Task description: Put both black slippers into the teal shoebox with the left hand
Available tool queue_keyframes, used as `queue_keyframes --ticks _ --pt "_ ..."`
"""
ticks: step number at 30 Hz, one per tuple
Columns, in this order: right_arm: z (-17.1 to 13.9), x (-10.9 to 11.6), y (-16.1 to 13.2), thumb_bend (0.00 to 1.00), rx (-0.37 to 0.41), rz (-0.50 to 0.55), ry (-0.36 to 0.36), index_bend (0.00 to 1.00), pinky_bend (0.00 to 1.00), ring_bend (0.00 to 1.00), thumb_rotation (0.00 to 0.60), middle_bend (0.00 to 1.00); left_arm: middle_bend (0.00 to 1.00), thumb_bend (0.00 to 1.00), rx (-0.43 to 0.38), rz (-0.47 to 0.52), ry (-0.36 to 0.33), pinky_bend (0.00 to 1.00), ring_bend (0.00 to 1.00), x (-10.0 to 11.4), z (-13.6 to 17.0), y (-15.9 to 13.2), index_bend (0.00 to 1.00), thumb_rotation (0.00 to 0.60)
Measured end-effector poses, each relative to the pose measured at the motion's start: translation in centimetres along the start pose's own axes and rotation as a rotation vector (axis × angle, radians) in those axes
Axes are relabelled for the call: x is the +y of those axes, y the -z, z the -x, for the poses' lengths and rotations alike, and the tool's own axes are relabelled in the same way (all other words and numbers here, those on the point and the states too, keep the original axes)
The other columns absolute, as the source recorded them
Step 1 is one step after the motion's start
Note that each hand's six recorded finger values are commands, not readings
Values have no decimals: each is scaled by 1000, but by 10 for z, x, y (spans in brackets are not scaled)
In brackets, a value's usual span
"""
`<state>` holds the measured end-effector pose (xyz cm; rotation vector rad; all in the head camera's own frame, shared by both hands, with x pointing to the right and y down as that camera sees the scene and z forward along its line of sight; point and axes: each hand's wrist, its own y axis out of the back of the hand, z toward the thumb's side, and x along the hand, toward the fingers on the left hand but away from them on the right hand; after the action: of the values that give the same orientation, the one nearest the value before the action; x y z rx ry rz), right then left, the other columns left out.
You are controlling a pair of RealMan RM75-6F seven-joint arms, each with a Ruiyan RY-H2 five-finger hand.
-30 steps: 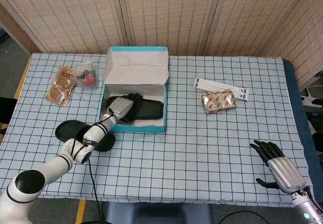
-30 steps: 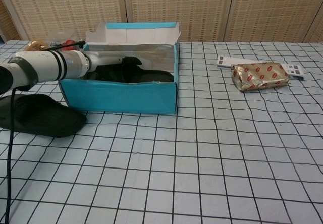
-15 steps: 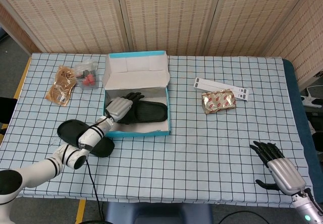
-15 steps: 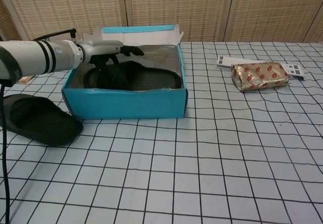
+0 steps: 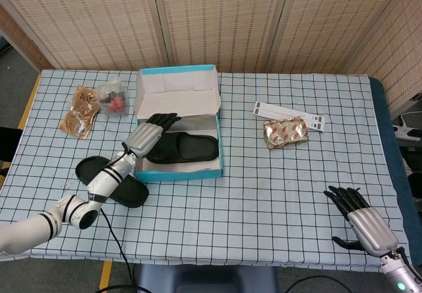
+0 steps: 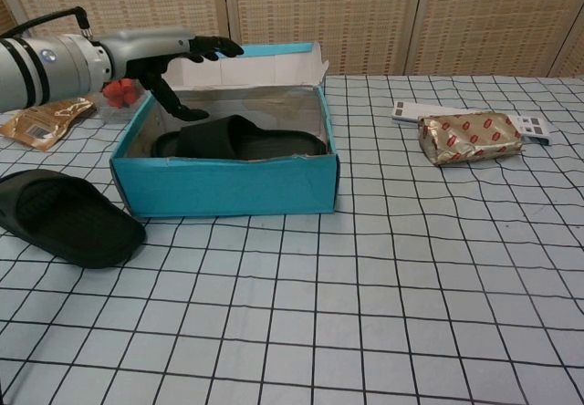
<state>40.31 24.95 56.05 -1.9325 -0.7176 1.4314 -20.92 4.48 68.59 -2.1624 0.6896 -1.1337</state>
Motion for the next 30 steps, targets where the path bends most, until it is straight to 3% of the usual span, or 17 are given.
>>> queue_keyframes --ticks 7,13,17,24,30 --pt "0 1 -1 74 11 4 1 0 0 0 600 0 0 322 -61 47 45 50 0 -1 74 -8 0 600" --pt "-3 3 -3 74 25 4 6 0 0 0 600 0 0 309 4 9 36 36 0 -1 150 25 0 600" --pt "-6 4 -5 74 35 6 10 0 0 0 600 0 0 298 47 -15 45 18 0 -3 162 39 0 600" --pt "-11 6 -9 74 47 11 22 0 0 0 600 0 0 296 272 -144 147 0 0 -22 188 114 0 600" --pt "-10 5 -8 74 43 12 18 0 0 0 600 0 0 295 323 -174 232 0 0 -53 197 132 0 600"
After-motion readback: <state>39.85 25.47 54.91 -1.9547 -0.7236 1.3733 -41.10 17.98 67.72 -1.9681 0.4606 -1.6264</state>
